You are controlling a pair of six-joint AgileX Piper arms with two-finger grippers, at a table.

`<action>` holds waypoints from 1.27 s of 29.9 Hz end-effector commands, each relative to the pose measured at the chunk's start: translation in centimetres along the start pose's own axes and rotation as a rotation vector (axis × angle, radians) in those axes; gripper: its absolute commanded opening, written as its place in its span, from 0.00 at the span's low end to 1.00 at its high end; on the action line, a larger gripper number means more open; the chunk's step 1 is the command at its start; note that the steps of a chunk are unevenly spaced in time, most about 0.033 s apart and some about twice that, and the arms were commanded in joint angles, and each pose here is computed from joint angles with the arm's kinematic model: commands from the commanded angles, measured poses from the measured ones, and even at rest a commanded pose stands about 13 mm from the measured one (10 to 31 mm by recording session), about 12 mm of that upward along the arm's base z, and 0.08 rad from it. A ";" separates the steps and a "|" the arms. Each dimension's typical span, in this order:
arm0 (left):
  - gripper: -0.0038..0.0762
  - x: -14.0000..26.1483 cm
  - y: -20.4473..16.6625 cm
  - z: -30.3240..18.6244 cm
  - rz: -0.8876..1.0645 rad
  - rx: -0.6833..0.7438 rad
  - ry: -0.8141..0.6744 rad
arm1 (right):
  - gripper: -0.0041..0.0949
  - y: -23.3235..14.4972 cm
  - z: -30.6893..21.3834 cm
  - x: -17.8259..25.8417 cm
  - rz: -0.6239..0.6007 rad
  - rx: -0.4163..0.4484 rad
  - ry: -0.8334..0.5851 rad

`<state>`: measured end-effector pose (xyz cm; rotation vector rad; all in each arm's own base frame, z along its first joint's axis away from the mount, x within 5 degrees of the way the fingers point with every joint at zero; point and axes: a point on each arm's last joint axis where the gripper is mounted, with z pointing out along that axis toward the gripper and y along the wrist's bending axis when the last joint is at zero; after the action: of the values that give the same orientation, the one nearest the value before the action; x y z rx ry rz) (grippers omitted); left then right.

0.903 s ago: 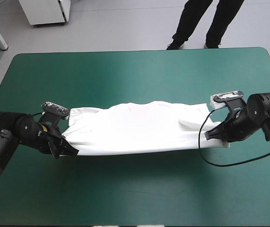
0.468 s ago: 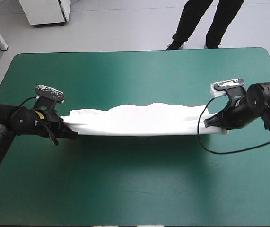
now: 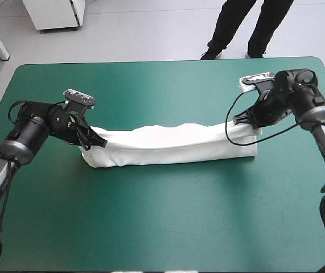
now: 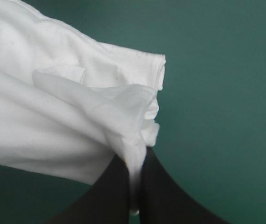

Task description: Fold the cloth

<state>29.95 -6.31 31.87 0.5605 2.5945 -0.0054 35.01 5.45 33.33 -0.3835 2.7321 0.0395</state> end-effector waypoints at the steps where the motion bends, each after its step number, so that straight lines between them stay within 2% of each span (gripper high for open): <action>1: 0.02 -1.4 0.3 -0.4 -0.004 -0.027 -0.095 | 0.02 -0.4 -0.3 -1.4 -0.013 0.029 -0.068; 10: 0.02 -2.0 0.6 4.3 0.000 -0.023 -0.022 | 0.02 -0.6 5.1 -2.1 -0.024 0.021 0.027; 14: 0.02 -2.0 0.7 6.0 0.007 -0.025 0.007 | 0.02 -0.7 5.5 -2.4 -0.044 0.023 0.013; 22: 0.02 -2.0 0.7 5.5 -0.037 -0.021 0.023 | 0.04 -0.6 4.6 -2.8 -0.036 0.007 0.016; 27: 0.06 -1.8 0.7 4.9 -0.028 -0.022 0.073 | 0.16 -0.4 3.1 -3.2 -0.021 -0.052 0.019; 30: 0.17 -1.8 0.9 4.2 -0.012 -0.044 0.071 | 0.30 -0.9 2.0 -3.2 0.004 -0.081 0.003; 34: 0.34 -2.0 1.6 2.5 0.022 -0.114 0.065 | 0.46 -2.2 -0.5 -2.7 0.035 -0.069 -0.054; 38: 0.43 -2.2 2.2 0.0 0.006 -0.186 0.043 | 0.52 -3.4 -3.9 -1.7 0.075 -0.045 -0.112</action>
<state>33.53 -5.77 28.90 0.5641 2.7112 0.1881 38.38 3.58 32.63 -0.3221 2.7661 0.1485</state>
